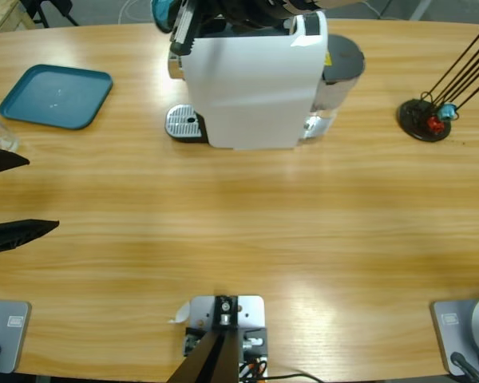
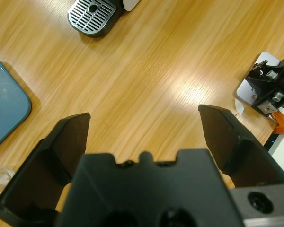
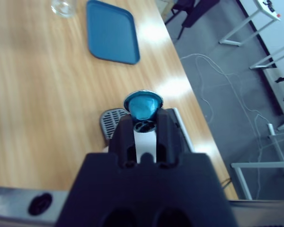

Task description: Pour coffee

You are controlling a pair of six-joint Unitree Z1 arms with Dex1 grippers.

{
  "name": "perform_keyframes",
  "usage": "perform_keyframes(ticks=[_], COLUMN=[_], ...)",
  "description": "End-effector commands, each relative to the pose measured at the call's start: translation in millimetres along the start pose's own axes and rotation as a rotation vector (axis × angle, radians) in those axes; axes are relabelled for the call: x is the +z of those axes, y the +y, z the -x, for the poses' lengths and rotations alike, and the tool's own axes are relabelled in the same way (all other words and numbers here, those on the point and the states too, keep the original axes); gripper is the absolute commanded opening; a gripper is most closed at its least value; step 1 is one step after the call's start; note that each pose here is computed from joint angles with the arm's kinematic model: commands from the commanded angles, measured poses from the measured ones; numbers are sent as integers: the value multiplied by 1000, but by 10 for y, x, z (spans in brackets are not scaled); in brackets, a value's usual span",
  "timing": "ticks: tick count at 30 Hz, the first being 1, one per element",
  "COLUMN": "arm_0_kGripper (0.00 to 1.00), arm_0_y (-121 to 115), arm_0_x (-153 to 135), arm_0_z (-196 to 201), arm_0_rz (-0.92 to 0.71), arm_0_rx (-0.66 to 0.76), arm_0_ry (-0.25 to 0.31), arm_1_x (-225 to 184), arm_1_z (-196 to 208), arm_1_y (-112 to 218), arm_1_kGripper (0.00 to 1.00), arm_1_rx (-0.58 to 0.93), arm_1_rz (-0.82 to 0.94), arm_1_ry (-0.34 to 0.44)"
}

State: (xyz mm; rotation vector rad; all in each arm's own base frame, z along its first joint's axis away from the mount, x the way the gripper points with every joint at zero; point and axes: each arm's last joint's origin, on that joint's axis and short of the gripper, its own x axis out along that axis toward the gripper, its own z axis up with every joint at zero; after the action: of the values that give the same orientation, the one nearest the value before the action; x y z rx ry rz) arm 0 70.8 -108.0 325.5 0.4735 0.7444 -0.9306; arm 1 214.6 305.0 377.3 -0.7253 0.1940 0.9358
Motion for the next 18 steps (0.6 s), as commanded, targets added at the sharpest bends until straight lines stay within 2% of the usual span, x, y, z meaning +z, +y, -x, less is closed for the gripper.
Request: perform_keyframes(ticks=[1,6,13,18], arm_0_kGripper=[1000,1000,1000,1000], arm_0_y=[-21,-21,-21,-22], arm_0_x=[-70,-81,-141,-154], arm_0_z=[-75,-67,-52,-57], arm_0_rz=[-6,-4,3,3], arm_0_rx=[-15,-14,-11,-12], arm_0_ry=[32,27,24,23], arm_1_x=[-295,-312,-274,-305], arm_1_z=[-282,-304,-292,-339], arm_1_y=[-293,-325,-152,-121], arm_1_kGripper=[0,0,0,0], arm_1_rx=[-71,-31,22,23], arm_1_rz=[7,-3,6,-2], arm_1_ry=[102,79,72,90])
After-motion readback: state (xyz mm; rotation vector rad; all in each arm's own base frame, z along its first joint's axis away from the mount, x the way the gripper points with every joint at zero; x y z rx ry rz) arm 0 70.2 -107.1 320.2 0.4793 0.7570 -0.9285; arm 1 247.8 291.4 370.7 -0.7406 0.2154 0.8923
